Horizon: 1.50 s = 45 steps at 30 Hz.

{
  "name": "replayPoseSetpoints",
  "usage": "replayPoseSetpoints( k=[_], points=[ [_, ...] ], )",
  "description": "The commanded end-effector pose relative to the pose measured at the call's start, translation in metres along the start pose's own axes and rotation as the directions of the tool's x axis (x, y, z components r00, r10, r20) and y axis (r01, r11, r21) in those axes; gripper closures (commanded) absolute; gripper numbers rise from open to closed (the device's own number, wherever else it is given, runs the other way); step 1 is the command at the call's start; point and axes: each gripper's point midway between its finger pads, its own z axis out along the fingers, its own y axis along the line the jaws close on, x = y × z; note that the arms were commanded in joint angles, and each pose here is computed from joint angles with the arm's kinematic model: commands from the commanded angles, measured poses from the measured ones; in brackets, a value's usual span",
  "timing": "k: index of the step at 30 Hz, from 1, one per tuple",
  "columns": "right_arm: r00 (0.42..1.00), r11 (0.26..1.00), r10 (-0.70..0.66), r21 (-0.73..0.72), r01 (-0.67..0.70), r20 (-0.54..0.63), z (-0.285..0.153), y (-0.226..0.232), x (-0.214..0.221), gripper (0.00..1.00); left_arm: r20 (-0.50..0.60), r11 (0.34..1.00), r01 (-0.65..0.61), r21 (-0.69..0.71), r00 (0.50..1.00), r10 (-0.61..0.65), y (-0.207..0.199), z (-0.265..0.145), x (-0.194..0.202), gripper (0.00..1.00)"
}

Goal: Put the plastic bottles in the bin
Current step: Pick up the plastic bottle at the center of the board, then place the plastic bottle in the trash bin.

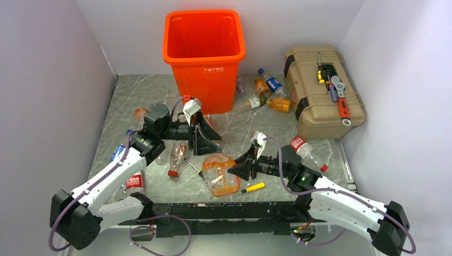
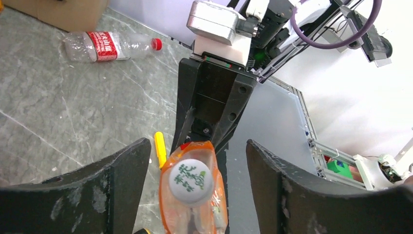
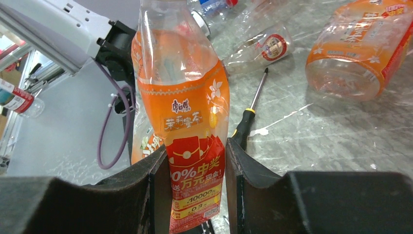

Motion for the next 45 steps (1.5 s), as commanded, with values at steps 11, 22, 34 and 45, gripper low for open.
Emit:
replayPoseSetpoints(
  k=[11, 22, 34, 45],
  points=[
    [0.974, 0.995, -0.072, 0.082, 0.055, 0.214, -0.005, -0.002, -0.056, 1.0, -0.007, 0.999, 0.001, 0.042, 1.0, -0.001, -0.007, 0.0, 0.002, 0.32],
    [0.98, 0.996, -0.054, 0.084, 0.038, 0.191, 0.0, -0.001, -0.053, 0.91, 0.005, 0.999, -0.02, 0.04, 1.0, 0.02, -0.008, -0.001, 0.0, 0.85],
    [0.99, 0.997, 0.076, 0.017, -0.078, 0.118, 0.005, 0.004, -0.021, 0.07, 0.09, 0.997, -0.073, 0.022, 0.993, 0.071, -0.017, -0.004, -0.02, 1.0],
    [0.981, 0.991, 0.114, -0.081, -0.103, 0.156, 0.017, 0.016, -0.027, 0.63, 0.118, 0.997, -0.077, -0.007, 0.99, 0.078, -0.019, -0.007, -0.026, 0.66]
  ],
)
